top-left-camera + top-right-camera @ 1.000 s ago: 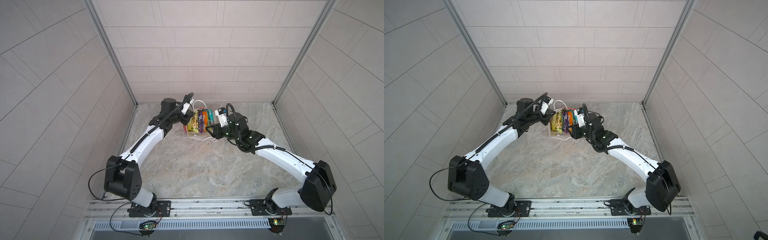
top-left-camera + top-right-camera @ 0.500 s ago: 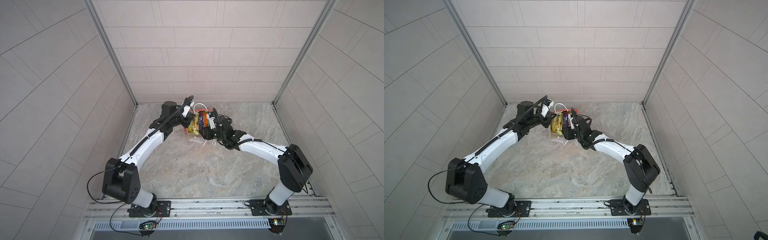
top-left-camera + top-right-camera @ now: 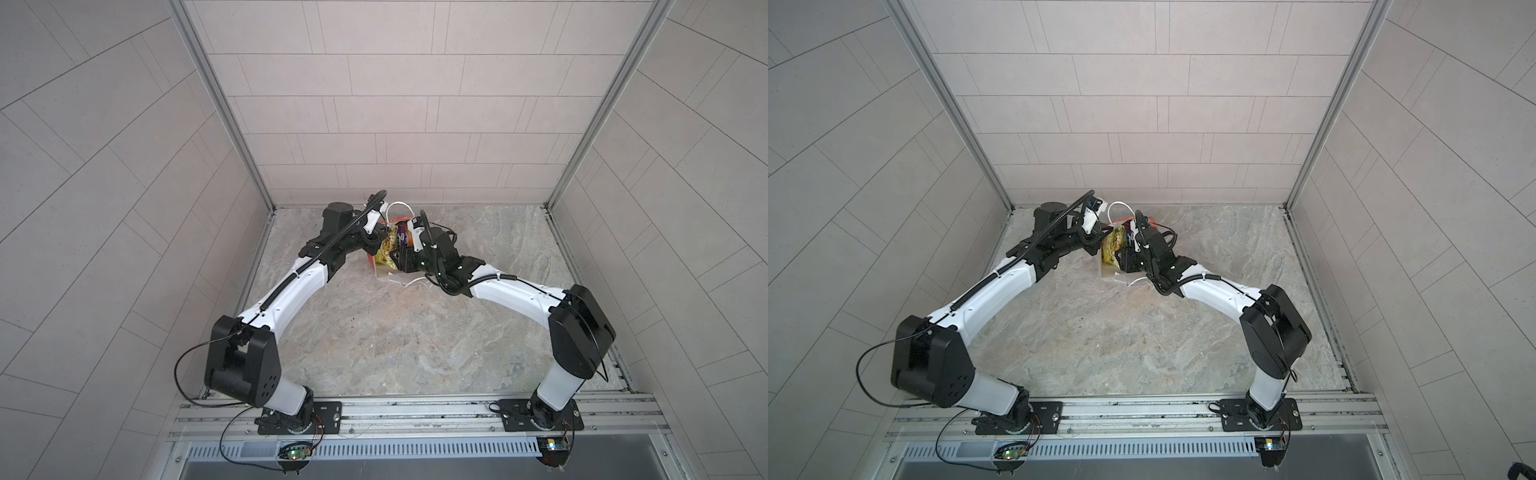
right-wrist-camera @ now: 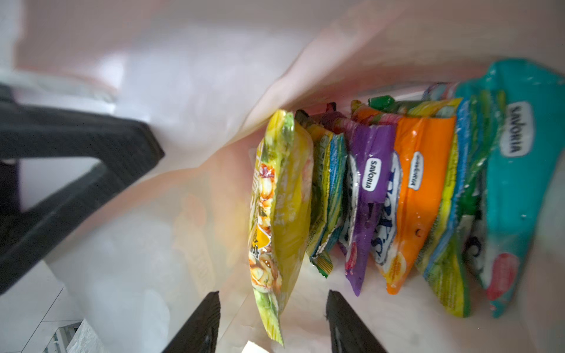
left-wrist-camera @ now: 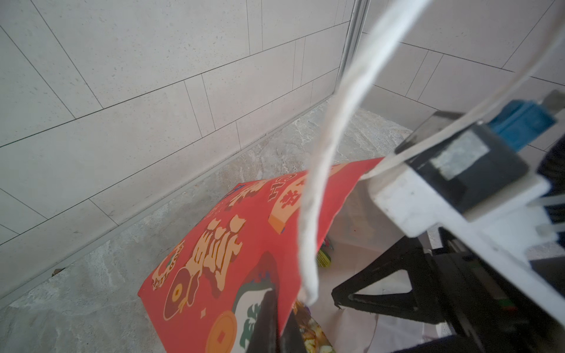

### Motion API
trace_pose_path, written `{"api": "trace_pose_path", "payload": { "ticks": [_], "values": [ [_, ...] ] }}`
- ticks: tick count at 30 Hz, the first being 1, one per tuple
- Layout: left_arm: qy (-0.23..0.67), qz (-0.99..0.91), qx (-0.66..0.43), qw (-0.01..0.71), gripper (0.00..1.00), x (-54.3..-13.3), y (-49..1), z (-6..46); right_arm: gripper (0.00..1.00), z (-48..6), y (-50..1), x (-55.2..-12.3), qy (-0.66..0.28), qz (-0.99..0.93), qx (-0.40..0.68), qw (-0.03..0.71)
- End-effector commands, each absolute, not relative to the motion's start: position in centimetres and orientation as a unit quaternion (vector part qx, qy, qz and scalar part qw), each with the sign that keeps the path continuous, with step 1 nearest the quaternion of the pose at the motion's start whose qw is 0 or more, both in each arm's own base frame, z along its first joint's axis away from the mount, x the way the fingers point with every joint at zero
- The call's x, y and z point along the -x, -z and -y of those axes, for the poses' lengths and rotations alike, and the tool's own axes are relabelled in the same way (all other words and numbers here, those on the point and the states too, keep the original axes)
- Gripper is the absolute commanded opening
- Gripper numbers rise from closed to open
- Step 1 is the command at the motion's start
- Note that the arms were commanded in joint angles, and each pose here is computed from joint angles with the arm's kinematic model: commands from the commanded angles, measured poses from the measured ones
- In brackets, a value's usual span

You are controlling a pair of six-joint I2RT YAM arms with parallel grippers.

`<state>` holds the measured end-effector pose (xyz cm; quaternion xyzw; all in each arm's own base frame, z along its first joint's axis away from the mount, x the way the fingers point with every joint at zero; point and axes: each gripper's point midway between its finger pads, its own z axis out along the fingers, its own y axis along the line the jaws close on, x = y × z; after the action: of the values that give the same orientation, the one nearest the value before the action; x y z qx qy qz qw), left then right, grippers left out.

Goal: Take the snacks out of the paper bag
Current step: Pick up the snack from the paper bag.

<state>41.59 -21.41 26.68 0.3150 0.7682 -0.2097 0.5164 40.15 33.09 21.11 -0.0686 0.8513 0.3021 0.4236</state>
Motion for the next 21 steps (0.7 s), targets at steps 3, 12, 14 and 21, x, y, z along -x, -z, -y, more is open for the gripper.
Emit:
{"api": "trace_pose_path", "payload": {
  "ticks": [3,12,14,21],
  "values": [
    [0.229,-0.746,-0.328,0.532,0.0,-41.0,-27.9,22.6,0.57,-32.1,-22.9,-40.6,-0.282,-0.846,0.054,0.45],
    [0.238,-0.744,-0.323,0.535,0.0,-41.1,-28.2,22.7,0.57,-33.8,-20.6,-41.9,-0.296,-0.843,0.043,0.447],
    [0.242,-0.743,-0.324,0.533,0.0,-41.0,-28.1,22.9,0.57,-34.4,-20.4,-42.0,-0.306,-0.84,0.044,0.445],
    [0.246,-0.745,-0.318,0.533,0.0,-41.2,-28.2,22.9,0.44,-35.5,-19.2,-42.8,-0.301,-0.845,0.047,0.441]
  ]
}}
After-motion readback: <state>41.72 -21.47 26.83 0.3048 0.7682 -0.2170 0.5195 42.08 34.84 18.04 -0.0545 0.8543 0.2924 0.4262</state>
